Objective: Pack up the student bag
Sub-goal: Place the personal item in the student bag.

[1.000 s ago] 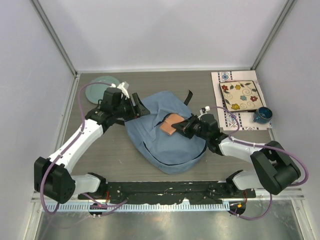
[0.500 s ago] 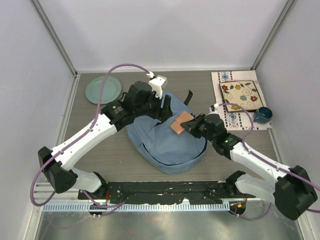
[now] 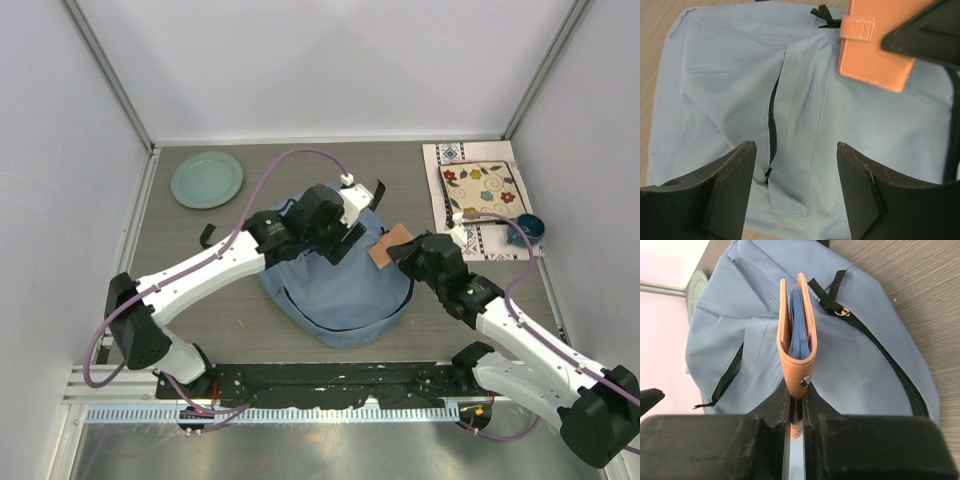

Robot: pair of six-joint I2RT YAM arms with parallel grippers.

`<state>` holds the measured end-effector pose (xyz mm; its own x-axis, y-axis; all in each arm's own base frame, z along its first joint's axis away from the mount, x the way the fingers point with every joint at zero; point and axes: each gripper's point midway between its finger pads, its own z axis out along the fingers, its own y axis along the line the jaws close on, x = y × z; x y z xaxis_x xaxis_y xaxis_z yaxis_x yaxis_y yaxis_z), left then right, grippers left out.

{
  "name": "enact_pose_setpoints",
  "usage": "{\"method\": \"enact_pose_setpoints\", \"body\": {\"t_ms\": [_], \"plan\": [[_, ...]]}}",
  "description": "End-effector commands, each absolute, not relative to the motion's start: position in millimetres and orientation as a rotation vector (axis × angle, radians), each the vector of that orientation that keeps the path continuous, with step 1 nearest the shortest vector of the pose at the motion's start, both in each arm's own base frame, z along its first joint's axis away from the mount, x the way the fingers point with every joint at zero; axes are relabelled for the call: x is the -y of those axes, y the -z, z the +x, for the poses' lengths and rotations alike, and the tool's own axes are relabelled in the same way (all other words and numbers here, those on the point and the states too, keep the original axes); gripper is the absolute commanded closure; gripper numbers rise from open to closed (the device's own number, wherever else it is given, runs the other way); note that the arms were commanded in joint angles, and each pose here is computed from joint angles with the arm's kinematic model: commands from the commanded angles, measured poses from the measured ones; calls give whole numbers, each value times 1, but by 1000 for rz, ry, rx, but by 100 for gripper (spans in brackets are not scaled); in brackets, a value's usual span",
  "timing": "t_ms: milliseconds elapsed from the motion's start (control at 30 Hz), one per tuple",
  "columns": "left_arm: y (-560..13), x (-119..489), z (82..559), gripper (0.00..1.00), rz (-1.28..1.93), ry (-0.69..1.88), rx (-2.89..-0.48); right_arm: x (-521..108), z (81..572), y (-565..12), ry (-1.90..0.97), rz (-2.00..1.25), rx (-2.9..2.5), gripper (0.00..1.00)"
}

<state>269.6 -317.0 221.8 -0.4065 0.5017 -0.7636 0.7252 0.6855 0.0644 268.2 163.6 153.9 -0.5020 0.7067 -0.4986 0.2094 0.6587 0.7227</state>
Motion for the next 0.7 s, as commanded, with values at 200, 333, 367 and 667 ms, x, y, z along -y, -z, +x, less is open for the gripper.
{"method": "enact_pose_setpoints", "body": {"t_ms": [200,333,367,667], "plan": [[-198,317,291,30,1167,-106,-1915,-129,273,-193,-701,780,-1877,99],[-189,312,299,30,1170,-187,-1900,-122,271,-194,-689,797,-1867,99],[-187,311,301,31,1182,-212,-1891,-121,270,-194,-688,797,-1868,99],[-166,301,304,32,1217,-305,-1899,-123,272,-190,-693,797,-1886,99]]}}
